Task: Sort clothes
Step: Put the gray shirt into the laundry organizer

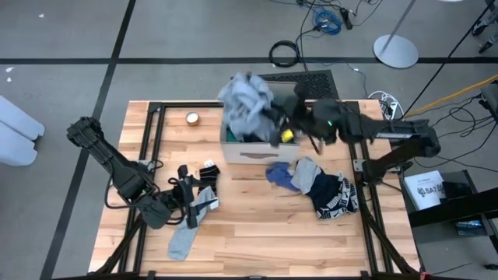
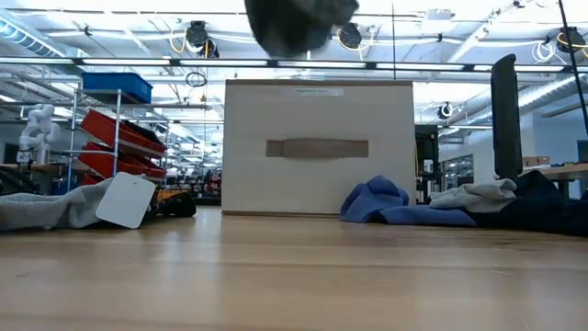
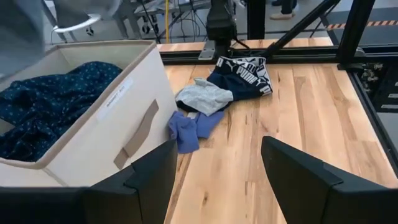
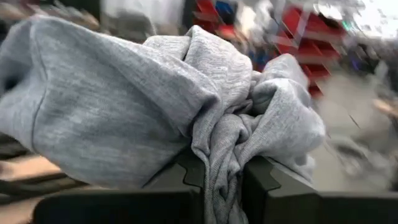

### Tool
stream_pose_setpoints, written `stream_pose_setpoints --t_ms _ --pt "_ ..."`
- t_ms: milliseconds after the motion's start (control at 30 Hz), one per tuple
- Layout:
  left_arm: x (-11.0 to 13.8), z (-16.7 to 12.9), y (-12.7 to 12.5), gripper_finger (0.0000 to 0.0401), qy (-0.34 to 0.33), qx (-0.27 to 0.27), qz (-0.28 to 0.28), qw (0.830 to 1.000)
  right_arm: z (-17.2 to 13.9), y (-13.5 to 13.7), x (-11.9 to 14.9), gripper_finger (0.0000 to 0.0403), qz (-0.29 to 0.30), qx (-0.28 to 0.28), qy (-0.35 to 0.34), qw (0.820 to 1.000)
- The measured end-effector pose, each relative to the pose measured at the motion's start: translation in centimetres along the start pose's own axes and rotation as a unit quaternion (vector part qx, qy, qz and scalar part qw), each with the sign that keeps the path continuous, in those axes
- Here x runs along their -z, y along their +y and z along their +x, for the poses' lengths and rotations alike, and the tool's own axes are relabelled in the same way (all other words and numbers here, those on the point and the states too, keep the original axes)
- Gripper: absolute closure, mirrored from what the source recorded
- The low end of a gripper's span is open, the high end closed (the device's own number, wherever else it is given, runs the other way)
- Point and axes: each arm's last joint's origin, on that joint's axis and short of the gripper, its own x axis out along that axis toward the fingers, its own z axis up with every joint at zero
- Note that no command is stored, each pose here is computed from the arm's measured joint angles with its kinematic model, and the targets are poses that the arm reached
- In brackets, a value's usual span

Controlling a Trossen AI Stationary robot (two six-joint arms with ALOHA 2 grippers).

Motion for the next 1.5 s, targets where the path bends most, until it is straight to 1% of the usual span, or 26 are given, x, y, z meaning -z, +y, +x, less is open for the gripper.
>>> stream_pose_setpoints --t_ms 200,300,400,567,733,1067,1167,1300,1433,1500 --pt "0.4 0.2 0.3 0.0157 0.016 -0.009 0.03 0.999 2.5 -5.1 2.6 0.0364 0.033 0.035 0.092 0.995" --pt "0.2 0.7 0.8 0.0157 0.017 -0.021 0.047 0.999 3.7 -6.8 3.9 0.0362 0.046 0.044 0.13 0.99" --pt "-0.1 1.5 1.5 0.0157 0.017 -0.04 0.053 0.998 5.1 -7.8 5.3 0.0361 0.057 0.038 0.156 0.985" --pt "-0.4 2.9 3.1 0.0157 0.029 -0.073 0.046 0.996 7.7 -8.3 8.1 0.036 0.052 0.043 0.207 0.976" --pt "-0.5 3.7 4.1 0.0157 0.048 -0.068 0.037 0.996 10.3 -8.3 11.1 0.0359 0.046 0.041 0.252 0.966" --pt "-0.2 4.2 4.8 0.0157 0.07 -0.077 0.044 0.994 14.3 -8.4 17.7 0.0358 0.036 0.05 0.338 0.939" --pt "-0.2 4.3 4.9 0.0157 0.072 -0.08 0.043 0.993 14.9 -8.2 19.1 0.0358 0.032 0.049 0.359 0.932" --pt "-0.2 4.5 5.2 0.0157 0.074 -0.087 0.042 0.993 15.0 -8.1 20.3 0.0358 0.028 0.044 0.393 0.918" --pt "-0.2 4.7 5.5 0.0157 0.08 -0.086 0.041 0.992 14.1 -7.9 21.0 0.0358 0.044 0.001 0.443 0.895" --pt "-0.2 4.8 5.6 0.0157 0.082 -0.086 0.042 0.992 13.7 -7.9 21.1 0.0358 0.047 -0.009 0.463 0.885"
